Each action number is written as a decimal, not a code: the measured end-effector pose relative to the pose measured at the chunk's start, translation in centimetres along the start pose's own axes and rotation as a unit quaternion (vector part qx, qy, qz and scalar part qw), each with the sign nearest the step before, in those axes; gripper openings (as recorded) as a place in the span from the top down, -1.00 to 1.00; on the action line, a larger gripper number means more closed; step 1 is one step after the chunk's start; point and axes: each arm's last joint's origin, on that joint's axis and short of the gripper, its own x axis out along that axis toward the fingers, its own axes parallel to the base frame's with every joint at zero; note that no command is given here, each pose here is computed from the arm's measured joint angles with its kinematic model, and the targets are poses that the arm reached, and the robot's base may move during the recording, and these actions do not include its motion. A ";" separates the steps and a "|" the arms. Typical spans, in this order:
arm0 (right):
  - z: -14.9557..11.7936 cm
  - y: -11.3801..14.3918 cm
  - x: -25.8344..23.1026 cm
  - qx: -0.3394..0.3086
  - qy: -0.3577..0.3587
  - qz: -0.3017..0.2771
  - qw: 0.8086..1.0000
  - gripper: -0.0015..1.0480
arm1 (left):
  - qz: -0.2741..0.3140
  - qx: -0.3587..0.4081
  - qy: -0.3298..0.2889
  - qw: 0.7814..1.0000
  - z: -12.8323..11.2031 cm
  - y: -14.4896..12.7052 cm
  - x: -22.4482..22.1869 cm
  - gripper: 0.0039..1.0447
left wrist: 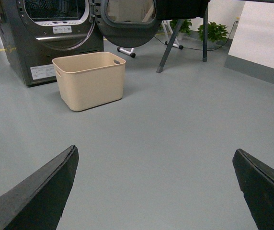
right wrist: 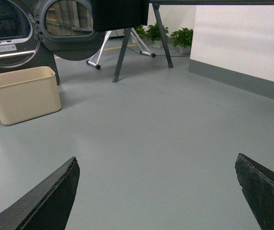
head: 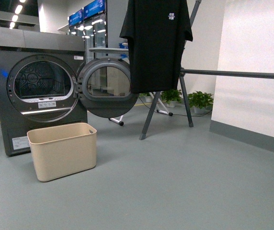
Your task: Move hamper under clothes hanger
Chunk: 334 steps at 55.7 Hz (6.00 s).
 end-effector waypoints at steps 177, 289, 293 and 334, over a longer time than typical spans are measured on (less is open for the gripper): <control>0.0 0.0 0.0 0.000 -0.001 0.000 1.000 -0.85 | 0.001 0.000 0.000 1.000 0.0 0.0 0.0 -0.88; 0.3 -0.2 0.3 0.011 0.097 0.032 0.995 -0.85 | 0.133 -0.025 0.167 0.977 0.7 0.6 1.4 -0.88; 1.8 -0.7 2.7 0.030 0.156 0.037 0.987 -0.85 | 0.147 -0.026 0.186 0.971 2.8 1.0 4.2 -0.88; -4.8 6.1 27.5 0.011 0.354 0.039 0.934 -0.85 | 0.051 0.068 0.330 0.940 -6.1 -1.2 31.7 -0.88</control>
